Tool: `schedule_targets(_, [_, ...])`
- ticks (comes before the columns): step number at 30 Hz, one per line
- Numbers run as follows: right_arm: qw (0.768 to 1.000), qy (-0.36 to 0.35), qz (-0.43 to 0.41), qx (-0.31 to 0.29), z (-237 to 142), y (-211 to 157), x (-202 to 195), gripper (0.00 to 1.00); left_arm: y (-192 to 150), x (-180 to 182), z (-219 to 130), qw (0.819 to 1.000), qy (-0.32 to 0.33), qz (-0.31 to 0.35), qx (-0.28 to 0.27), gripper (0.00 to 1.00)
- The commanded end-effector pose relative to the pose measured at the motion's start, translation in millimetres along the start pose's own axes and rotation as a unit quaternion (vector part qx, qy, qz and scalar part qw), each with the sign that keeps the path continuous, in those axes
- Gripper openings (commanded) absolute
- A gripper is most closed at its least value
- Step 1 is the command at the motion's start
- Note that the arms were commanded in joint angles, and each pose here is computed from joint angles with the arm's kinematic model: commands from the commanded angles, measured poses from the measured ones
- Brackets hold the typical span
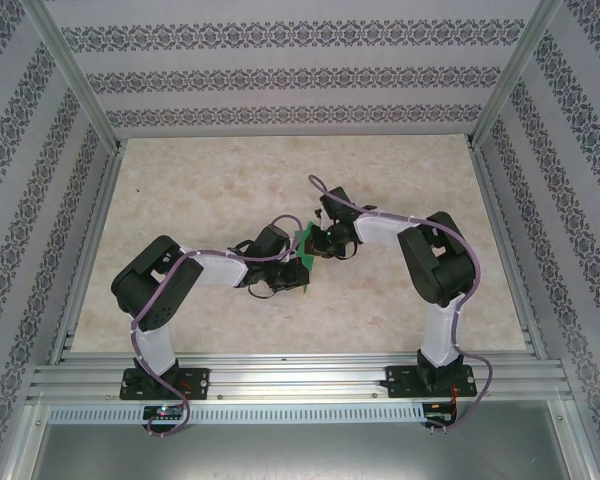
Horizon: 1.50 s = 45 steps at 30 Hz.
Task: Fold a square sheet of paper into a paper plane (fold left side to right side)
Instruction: Fold the wing for the fifth time at the center of the table.
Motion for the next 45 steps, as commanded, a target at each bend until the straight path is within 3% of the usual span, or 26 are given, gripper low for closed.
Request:
schedule_targets(1, [0.999, -0.036, -0.010, -0.035, -3.8, 24.2, -18.5, 0.15, -24.0, 54.7, 13.0, 0.994, 0.092, -0.043, 0.051, 0.10])
schedule_targets(25, [0.996, -0.071, -0.009, -0.050, -6.2, 70.9, -60.8, 0.16, -24.4, 55.5, 12.8, 0.993, 0.092, -0.044, 0.051, 0.10])
schedule_targets(31, [0.994, -0.071, -0.018, -0.081, -37.8, 83.1, -55.1, 0.17, -24.3, 54.5, 11.9, 0.994, 0.091, -0.042, 0.050, 0.09])
schedule_targets(38, [0.995, -0.002, -0.017, -0.097, -59.0, 44.6, -22.0, 0.18, -24.3, 53.6, 11.9, 0.994, 0.090, -0.040, 0.049, 0.09])
schedule_targets(45, [0.996, 0.061, -0.014, -0.067, -33.6, -11.1, 21.3, 0.17, -23.7, 52.8, 11.5, 0.994, 0.090, -0.040, 0.048, 0.09])
Point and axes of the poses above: each hand's point on the last joint's axis, 136 mm out from that joint toward the fingers, its own z axis out along the fingers, its own x axis along the line the jaws close on, y = z × x, the point moved 4 cm from there along -z, back along the fingers, and after that the axes turned 13 degrees about -z, right-handed, at the moved point
